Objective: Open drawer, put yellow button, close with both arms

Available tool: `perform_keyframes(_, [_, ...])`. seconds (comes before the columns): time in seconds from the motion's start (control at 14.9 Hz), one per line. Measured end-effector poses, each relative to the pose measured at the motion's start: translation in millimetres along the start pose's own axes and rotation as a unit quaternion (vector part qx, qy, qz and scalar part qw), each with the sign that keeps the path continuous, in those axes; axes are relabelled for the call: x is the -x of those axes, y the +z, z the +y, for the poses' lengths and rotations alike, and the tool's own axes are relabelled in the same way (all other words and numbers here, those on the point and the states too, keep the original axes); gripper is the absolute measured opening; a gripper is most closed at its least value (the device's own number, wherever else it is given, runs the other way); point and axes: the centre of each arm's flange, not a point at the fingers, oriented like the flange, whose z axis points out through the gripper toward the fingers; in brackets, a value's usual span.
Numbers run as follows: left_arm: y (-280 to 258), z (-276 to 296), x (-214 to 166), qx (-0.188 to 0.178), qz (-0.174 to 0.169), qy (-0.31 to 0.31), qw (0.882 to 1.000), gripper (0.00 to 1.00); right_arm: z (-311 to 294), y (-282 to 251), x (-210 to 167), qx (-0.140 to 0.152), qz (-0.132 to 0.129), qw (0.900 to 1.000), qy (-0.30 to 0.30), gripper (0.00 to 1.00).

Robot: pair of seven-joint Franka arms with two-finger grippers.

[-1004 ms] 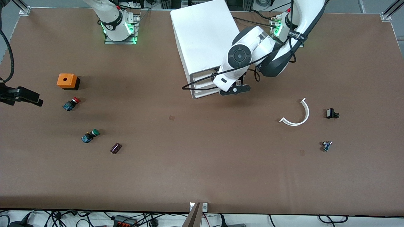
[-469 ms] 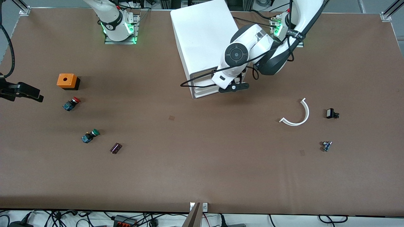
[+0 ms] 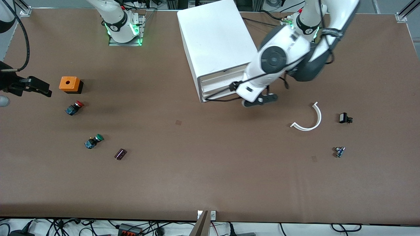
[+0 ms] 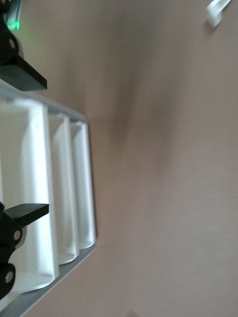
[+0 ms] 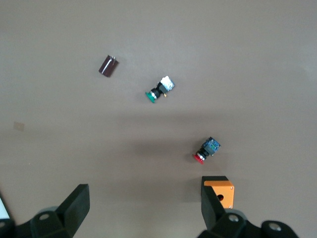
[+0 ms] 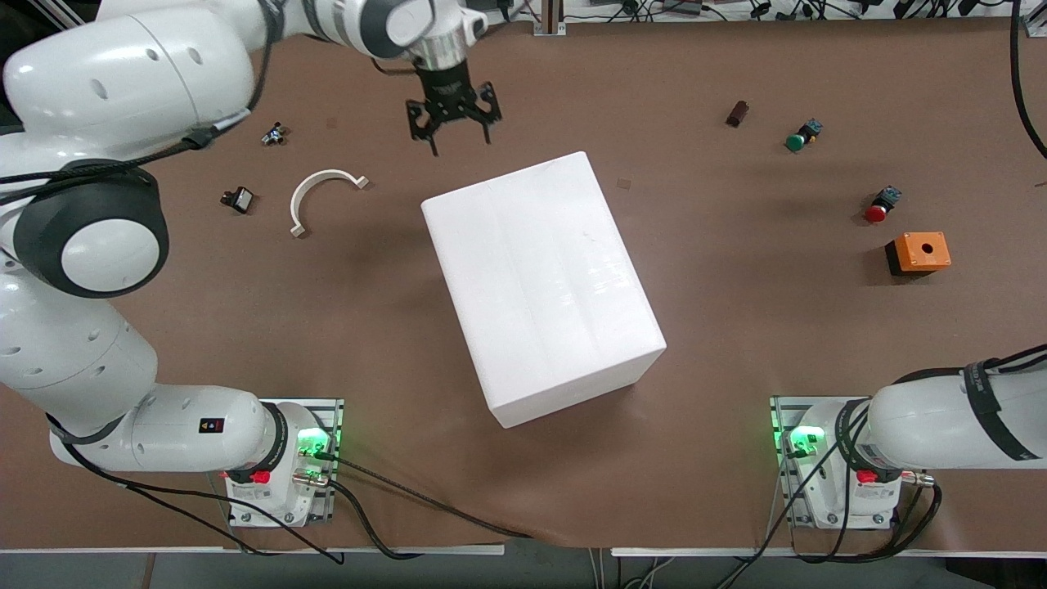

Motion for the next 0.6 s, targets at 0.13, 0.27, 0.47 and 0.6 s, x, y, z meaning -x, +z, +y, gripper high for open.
perform_keyframes(0.13, [-29,-34,-27,-0.018,0.013,0.017,1.000,1.00,1,5,13,-0.001,-0.006,1.000,0.002,1.00])
perform_keyframes(0.27, [-51,-69,-48,-0.027,0.008,0.039,0.999,1.00,1,6,20,-0.002,-0.008,1.000,0.002,1.00])
perform_keyframes(0.47, [-81,-119,-73,-0.024,0.001,0.073,0.997,1.00,0,6,21,-0.002,-0.006,1.000,0.001,1.00])
perform_keyframes(0.6, [-109,-149,-83,-0.017,0.008,0.110,0.994,1.00,0,5,21,-0.002,-0.005,1.000,0.001,1.00])
